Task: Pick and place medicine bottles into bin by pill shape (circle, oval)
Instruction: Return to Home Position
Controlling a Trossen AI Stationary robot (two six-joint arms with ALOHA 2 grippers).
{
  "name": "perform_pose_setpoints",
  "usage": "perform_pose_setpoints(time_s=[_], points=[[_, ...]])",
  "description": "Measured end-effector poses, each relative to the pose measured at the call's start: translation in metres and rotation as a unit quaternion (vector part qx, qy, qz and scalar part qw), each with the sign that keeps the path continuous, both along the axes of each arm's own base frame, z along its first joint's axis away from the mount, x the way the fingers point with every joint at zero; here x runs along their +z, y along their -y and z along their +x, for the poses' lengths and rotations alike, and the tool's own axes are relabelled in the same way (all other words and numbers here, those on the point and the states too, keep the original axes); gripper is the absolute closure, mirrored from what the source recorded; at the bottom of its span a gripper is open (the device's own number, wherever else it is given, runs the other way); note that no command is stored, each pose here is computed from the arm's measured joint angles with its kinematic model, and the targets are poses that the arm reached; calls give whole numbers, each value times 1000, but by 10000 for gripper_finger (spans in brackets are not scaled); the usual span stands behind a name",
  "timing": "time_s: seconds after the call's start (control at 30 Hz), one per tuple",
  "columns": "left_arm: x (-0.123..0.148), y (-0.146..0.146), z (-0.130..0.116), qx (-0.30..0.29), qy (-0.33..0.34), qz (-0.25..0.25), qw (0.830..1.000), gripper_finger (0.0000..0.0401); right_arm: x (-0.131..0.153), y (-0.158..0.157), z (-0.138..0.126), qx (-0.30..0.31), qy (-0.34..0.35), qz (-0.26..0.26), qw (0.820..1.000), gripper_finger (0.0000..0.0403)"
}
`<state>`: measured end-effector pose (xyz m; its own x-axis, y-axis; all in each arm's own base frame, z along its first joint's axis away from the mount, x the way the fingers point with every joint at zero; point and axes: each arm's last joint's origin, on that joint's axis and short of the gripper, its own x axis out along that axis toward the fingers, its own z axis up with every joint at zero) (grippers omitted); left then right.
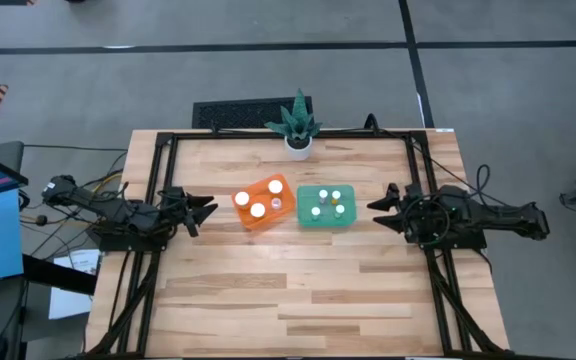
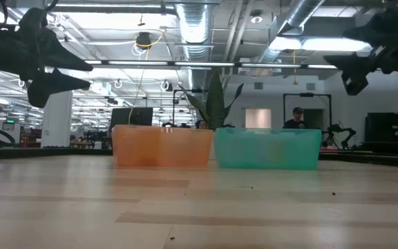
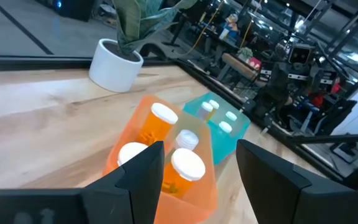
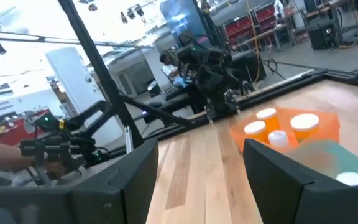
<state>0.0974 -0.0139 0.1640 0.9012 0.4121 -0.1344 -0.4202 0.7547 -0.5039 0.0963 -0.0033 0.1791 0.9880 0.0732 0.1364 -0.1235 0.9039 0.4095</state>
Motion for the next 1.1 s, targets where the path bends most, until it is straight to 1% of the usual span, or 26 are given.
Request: perform_pose_setpoints(time_s=[0.1,0.23,0.33,1.1], points=[[0,0,0,1,3,-8,1000,207,-4,0,0,-5,-20,2,1000,159],[0,0,0,0,-7,13,1000,207,-8,1,1,-11,-42,3,999,159],[0,0,0,-1,-9,19,1000,207,-8,1,1,-11,-43,3,999,159],[0,0,0,-1,-8,16,1000,207,-10,1,1,-11,-49,4,999,159]])
